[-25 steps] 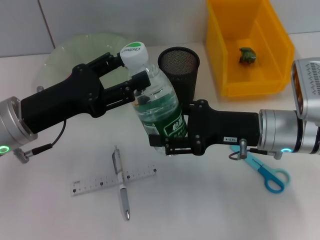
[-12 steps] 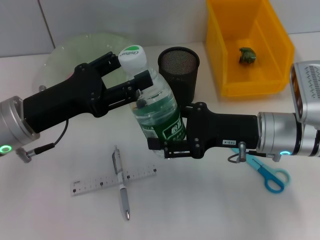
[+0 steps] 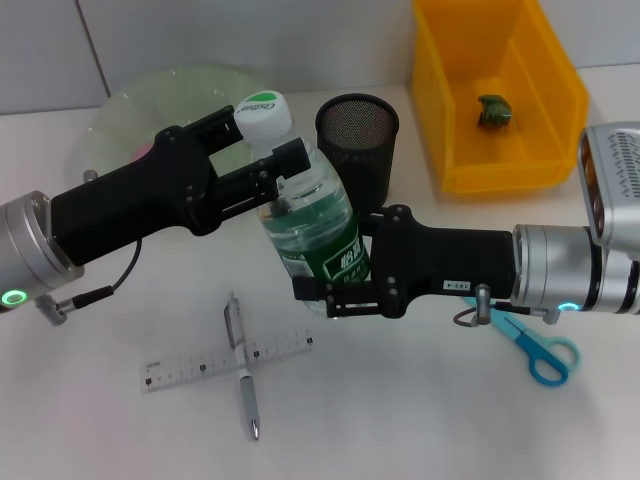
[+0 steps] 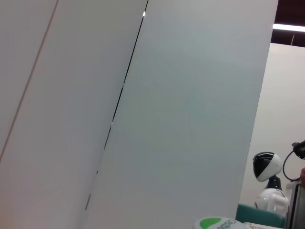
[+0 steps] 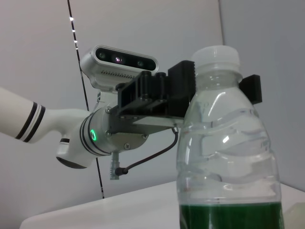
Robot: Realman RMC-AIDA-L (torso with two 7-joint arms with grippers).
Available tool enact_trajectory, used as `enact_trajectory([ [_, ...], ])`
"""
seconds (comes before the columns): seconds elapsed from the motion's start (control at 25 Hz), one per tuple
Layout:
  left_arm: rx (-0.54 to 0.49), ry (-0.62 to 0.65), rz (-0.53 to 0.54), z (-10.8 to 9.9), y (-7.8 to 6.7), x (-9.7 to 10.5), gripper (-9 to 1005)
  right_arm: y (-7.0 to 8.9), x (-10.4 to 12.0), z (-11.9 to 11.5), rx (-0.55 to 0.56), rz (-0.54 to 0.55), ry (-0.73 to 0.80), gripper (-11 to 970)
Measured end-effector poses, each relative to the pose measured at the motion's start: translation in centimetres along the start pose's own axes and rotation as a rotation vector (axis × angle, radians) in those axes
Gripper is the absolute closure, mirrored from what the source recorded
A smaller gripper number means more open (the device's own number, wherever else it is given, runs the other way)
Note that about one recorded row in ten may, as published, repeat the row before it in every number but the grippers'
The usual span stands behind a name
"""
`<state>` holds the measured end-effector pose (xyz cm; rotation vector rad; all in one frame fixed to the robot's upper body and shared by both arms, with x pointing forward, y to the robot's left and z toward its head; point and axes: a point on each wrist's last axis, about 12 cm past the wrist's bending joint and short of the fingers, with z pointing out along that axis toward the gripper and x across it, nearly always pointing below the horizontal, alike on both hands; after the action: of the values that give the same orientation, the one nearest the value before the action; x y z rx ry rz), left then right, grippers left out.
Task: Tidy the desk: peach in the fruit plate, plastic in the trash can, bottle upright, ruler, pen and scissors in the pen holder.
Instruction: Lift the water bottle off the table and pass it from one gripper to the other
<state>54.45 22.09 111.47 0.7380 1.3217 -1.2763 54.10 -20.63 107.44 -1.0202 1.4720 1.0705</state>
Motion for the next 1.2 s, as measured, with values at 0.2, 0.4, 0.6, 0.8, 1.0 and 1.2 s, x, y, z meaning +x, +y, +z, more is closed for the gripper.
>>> enact_trajectory([
  [0.2, -0.004, -0.007, 0.001, -0.09, 0.02, -0.06, 267, -0.03, -0.06, 0.07, -0.002, -0.002, 0.0, 151],
  [0.4, -0.004, -0.007, 0.002, -0.1, 0.03, -0.1, 425, -0.05, -0.11, 0.13, -0.004, -0.001, 0.0, 150],
  [0.6, 0.003, -0.003, 0.003, 0.04, 0.04, -0.15, 459, -0.09, -0.19, 0.22, -0.006, 0.0, 0.0, 148],
  [0.8, 0.006, -0.002, 0.007, 0.11, 0.11, -0.27, 464, -0.1, -0.22, 0.26, -0.008, 0.001, 0.0, 147],
  [1.0, 0.006, -0.002, 0.007, 0.12, 0.13, -0.31, 492, -0.12, -0.23, 0.27, -0.007, 0.002, 0.0, 146],
  [1.2, 0.006, -0.001, 0.004, 0.14, 0.15, -0.32, 521, -0.14, -0.25, 0.3, -0.008, 0.002, 0.001, 145],
])
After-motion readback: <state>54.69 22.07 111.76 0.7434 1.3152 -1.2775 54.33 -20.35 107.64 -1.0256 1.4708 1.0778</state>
